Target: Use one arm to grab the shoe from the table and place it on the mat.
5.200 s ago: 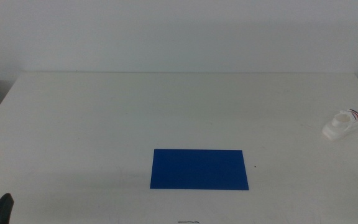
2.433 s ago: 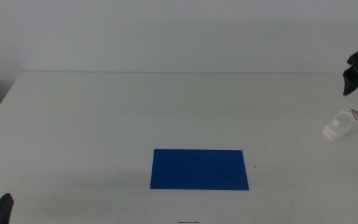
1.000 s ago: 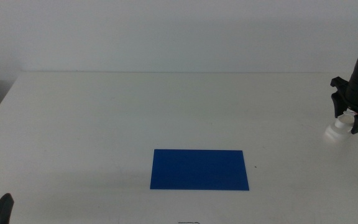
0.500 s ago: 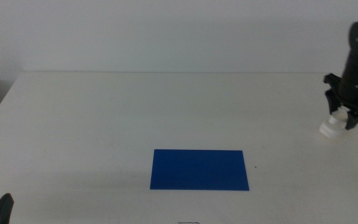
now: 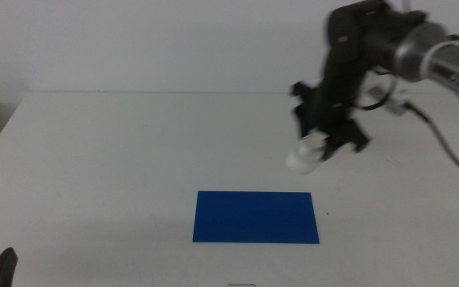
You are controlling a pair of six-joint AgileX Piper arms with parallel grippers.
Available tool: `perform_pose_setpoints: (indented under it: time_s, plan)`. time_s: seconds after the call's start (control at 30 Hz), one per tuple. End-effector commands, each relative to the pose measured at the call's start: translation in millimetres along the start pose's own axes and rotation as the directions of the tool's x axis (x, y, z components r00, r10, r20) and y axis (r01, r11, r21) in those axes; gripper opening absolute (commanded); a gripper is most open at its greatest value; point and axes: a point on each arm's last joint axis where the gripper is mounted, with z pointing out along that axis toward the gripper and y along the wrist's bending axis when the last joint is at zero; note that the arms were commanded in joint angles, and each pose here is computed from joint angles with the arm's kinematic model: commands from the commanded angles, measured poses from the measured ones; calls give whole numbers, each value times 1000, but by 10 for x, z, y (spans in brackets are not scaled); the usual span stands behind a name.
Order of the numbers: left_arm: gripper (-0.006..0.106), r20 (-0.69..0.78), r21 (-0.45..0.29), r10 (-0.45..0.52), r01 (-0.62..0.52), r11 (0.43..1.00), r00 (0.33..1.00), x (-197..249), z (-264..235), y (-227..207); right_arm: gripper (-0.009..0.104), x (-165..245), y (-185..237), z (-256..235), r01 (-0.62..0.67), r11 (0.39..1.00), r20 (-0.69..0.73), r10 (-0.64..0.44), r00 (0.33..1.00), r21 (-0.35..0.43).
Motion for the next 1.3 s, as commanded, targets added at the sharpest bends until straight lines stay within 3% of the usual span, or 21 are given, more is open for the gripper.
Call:
perform_pose_setpoints:
  time_s: [0.0, 0.2, 0.43, 0.53, 0.63, 0.73, 0.8, 0.87, 0.9, 1.0, 1.1, 1.2, 1.27]
  plan:
    - [94, 105, -1, -23, 23, 1000, 994, -95, -20, 4, -1, 322, -3, -389, 49, 999, 8, -49, 999, -10]
    - [94, 105, -1, -23, 23, 1000, 994, -95, -20, 4, -1, 982, -1, -339, 115, 993, -15, -114, 993, 17]
    - [94, 105, -1, -23, 23, 1000, 994, -95, -20, 4, -1, 1198, -104, -194, 146, 986, -38, -143, 989, 79]
    - [94, 105, -1, -23, 23, 1000, 994, -95, -20, 4, -1, 1201, -103, -195, 224, 972, -32, -222, 974, 76]
    - [94, 105, -1, -23, 23, 1000, 994, -95, -20, 4, -1, 1172, -100, -195, 395, 915, -15, -395, 919, 79]
    - [94, 105, -1, -23, 23, 1000, 994, -95, -20, 4, -1, 1147, -98, -196, 651, 754, -15, -652, 758, 87]
    - [94, 105, -1, -23, 23, 1000, 994, -95, -20, 4, -1, 1137, -97, -196, 829, 552, -30, -830, 556, 88]
    - [94, 105, -1, -23, 23, 1000, 994, -95, -20, 4, -1, 1120, -91, -197, 936, 338, -38, -939, 343, 93]
    - [94, 105, -1, -23, 23, 1000, 994, -95, -20, 4, -1, 1114, -87, -200, 969, 228, -44, -972, 233, 94]
    - [94, 105, -1, -23, 23, 1000, 994, -95, -20, 4, -1, 1105, -85, -202, 996, -27, -65, -998, -21, 89]
    - [94, 105, -1, -23, 23, 1000, 994, -95, -20, 4, -1, 1103, -84, -203, 975, -209, -80, -976, -203, 78]
    - [94, 105, -1, -23, 23, 1000, 994, -95, -20, 4, -1, 1101, -84, -203, 949, -308, -88, -950, -301, 71]
    - [94, 105, -1, -23, 23, 1000, 994, -95, -20, 4, -1, 1084, -84, -201, 940, -335, -91, -940, -329, 69]
